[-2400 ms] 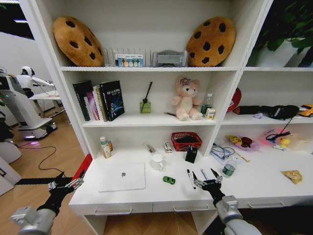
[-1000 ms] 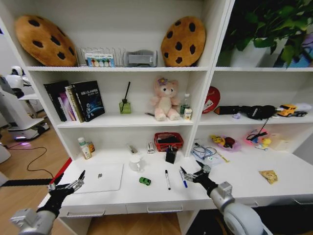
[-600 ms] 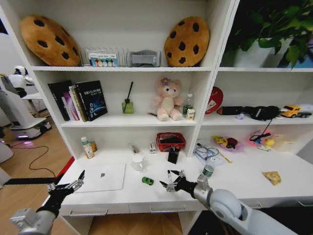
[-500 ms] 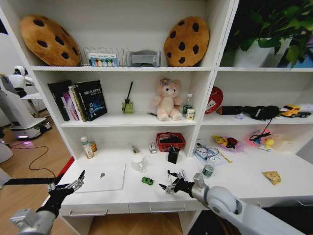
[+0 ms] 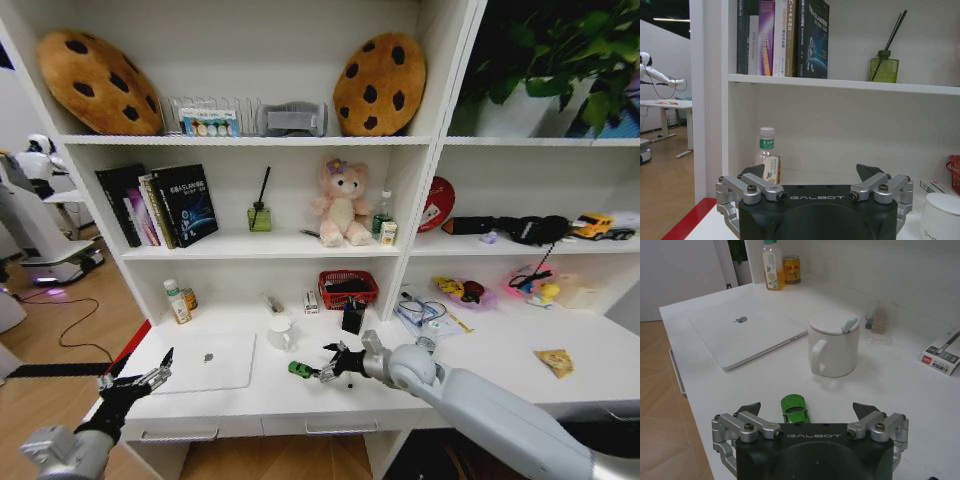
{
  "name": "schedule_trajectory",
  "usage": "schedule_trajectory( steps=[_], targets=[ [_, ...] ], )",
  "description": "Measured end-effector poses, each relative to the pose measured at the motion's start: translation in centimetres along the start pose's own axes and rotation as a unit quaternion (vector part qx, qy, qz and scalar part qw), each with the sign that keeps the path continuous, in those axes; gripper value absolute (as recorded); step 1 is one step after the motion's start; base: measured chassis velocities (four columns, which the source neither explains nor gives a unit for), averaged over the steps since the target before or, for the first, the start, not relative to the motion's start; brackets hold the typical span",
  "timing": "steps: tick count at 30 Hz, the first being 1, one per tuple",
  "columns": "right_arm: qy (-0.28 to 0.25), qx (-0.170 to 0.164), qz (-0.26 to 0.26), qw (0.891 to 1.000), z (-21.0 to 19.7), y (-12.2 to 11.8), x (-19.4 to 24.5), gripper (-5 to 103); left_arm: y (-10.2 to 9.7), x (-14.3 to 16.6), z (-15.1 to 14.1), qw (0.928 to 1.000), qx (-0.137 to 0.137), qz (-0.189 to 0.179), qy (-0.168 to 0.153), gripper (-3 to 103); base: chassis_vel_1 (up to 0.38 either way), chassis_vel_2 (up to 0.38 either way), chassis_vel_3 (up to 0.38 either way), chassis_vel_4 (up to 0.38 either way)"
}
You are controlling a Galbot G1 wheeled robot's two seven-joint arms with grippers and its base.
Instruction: Organize the objects on the table.
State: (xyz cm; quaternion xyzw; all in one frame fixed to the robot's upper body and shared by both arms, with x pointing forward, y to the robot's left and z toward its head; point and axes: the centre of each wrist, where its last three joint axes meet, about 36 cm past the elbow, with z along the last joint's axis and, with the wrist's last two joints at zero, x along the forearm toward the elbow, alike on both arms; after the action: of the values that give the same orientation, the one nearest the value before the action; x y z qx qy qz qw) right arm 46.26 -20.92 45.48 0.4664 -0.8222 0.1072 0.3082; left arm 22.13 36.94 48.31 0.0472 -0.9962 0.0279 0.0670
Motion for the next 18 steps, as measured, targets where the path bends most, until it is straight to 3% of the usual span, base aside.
schedule_trajectory(
  steps=[14,18],
  targets=[
    [0.066,0.019,0.007,0.998,0.3,2.3,-4.9,101,0.0,0.0,0.0,1.0000,0.000,0.000,0.000,100,0.000,0.000,0.000,0.000],
    [0.064,0.021,0.027,0.997,-0.2,2.3,-6.0,94,0.0,0.0,0.0,1.0000,0.000,0.000,0.000,100,0.000,0.000,0.000,0.000]
  ],
)
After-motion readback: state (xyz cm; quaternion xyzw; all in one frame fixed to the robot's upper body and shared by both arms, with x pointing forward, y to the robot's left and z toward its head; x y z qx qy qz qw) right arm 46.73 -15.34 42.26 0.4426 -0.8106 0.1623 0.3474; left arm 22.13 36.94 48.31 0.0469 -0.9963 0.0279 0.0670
